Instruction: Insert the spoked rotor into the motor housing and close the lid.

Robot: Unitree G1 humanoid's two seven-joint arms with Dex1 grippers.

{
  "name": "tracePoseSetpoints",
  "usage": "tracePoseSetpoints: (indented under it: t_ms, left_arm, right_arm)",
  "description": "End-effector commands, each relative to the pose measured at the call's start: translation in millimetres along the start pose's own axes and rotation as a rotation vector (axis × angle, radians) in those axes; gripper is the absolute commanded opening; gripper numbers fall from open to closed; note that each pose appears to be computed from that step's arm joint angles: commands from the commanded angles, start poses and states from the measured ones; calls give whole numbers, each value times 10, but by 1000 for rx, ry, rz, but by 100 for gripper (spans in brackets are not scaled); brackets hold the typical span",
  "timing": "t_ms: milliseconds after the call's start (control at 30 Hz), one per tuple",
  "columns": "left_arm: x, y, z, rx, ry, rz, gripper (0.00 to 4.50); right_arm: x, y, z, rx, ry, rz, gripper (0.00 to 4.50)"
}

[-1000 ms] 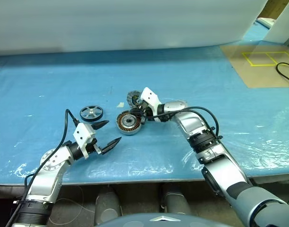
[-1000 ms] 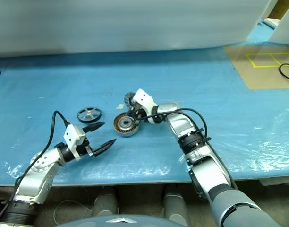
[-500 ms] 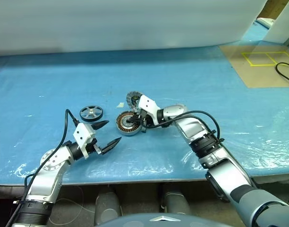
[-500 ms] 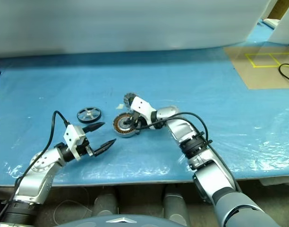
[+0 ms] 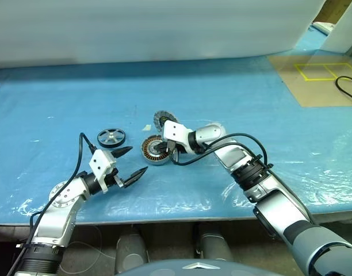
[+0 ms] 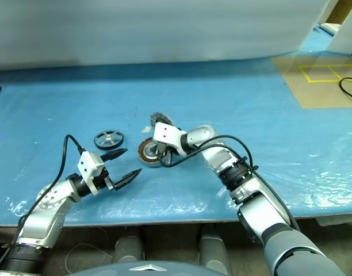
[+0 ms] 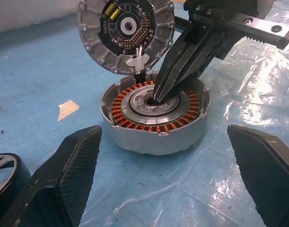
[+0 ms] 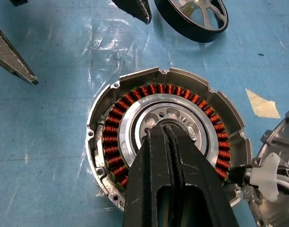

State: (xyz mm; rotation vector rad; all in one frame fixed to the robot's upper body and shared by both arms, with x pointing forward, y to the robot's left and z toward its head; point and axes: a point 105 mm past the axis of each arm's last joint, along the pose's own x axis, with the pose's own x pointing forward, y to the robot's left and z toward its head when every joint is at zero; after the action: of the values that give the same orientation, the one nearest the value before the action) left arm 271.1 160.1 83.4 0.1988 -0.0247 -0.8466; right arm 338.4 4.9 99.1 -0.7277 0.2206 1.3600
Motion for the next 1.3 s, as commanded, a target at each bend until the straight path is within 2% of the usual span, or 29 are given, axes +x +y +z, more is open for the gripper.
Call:
tracePoseSetpoints:
  t_ms: [33,233,400,667,1000,1133,1300]
  left_arm:
    - [9,-7,44,17,-8,-7,450]
    - [-5,3,48,15,-8,-2,450]
    - [-14,18,48,1,-20,10,450]
    - [-68,59,39,-47,-53,62,450]
    - [-242,101,55,-128,-96,167,450]
    - [-331,191,176,-116,-96,168,450]
    - [-398,431,363,-90,-26,121,450]
  right_arm:
    - [31,13,-55,-51,47,-1,3]
    - [-49,-206,72,109,-87,-95,3]
    - [-152,-363,162,156,-197,-164,3]
    - [-213,-297,238,161,-327,-154,3]
    - [-313,-130,209,104,-361,-113,3]
    - [-364,-98,173,81,-346,-91,3]
    - [-403,-23,126,81,-330,-43,3]
